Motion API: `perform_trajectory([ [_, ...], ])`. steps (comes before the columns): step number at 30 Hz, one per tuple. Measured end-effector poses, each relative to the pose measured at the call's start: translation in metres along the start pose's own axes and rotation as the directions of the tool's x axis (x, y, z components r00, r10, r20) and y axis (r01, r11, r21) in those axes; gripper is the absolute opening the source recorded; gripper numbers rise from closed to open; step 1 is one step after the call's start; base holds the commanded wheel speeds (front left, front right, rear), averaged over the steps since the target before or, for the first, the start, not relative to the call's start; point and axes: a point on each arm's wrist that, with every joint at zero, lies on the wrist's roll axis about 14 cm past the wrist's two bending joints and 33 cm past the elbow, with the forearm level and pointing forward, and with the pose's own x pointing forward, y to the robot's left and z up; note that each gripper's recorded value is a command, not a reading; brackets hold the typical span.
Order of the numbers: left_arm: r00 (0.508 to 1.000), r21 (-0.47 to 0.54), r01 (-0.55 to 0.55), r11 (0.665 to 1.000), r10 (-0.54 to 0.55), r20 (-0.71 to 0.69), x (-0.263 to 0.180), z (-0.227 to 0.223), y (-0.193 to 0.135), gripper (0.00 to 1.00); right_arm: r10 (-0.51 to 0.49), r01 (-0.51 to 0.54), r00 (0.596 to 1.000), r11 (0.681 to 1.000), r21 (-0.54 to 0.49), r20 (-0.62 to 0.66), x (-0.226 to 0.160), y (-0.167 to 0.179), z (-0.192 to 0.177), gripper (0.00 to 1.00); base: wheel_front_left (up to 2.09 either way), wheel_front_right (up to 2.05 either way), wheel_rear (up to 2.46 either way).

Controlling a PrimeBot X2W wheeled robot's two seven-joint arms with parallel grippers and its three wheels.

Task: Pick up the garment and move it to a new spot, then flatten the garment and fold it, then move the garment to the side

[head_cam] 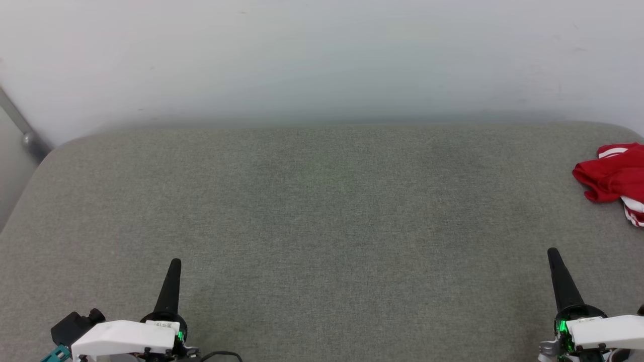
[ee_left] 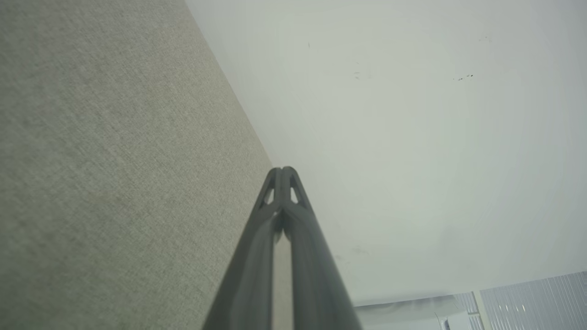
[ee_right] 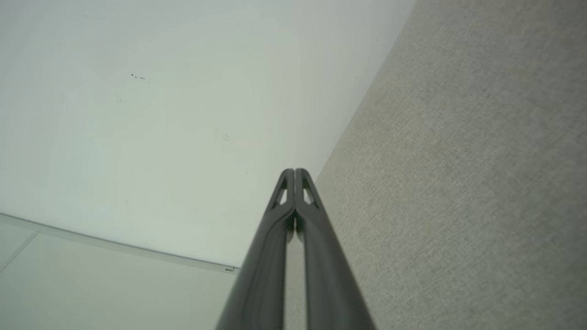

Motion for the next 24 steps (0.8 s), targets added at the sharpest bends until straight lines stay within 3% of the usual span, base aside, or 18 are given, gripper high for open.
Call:
perform_trajectory([
  [24, 1.000, -0.191, 0.012, 0.981, -0.016, -0.018, 0.013, -0.001, -0.006, 0.00, 0.005, -0.001, 1.000, 0.979, 0.205, -0.020, 0.011, 0.003, -0.003, 0.00, 0.00, 0.00, 0.00],
])
